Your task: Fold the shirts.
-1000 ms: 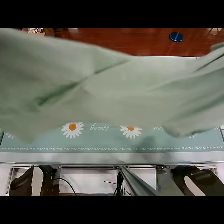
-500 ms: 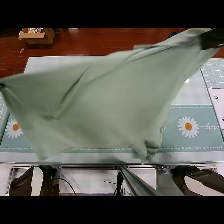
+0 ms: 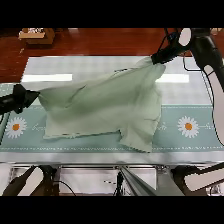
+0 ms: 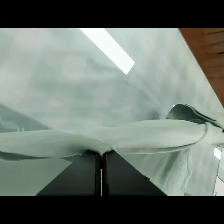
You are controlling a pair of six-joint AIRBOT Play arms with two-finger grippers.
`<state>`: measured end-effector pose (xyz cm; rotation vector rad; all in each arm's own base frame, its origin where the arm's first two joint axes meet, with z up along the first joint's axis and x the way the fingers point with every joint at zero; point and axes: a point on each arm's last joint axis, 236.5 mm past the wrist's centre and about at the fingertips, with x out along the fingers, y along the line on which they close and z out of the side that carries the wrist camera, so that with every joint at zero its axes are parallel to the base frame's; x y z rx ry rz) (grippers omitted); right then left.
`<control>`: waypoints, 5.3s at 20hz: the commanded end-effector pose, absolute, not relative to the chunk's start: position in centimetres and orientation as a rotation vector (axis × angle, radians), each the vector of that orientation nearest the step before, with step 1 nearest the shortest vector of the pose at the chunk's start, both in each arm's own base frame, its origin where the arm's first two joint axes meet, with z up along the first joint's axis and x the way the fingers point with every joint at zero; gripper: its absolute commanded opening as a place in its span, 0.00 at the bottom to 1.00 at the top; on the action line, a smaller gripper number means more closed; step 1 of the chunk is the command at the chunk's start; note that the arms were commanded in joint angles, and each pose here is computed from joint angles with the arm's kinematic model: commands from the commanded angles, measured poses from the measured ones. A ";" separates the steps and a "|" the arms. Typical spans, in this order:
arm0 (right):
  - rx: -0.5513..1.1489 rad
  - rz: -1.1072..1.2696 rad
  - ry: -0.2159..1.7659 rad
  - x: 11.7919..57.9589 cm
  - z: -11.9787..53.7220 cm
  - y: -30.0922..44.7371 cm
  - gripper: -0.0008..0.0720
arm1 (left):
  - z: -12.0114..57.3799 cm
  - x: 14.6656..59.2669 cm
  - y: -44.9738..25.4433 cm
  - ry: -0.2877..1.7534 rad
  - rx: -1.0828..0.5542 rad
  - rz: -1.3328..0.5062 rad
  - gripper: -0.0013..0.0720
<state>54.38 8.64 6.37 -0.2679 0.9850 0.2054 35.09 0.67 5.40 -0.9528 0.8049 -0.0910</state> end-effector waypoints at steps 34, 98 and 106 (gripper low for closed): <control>0.241 0.086 1.296 42.0 -2.0 -5.5 0.62 | -10.7 20.4 3.3 1.624 -1.049 -0.081 0.96; -0.064 -0.096 0.321 14.4 43.8 -2.0 0.05 | 41.1 12.4 -8.2 0.265 -0.009 -0.059 0.05; -0.118 -0.006 0.816 27.9 33.3 -1.2 0.05 | 31.8 23.4 -3.4 0.665 -0.193 -0.226 0.05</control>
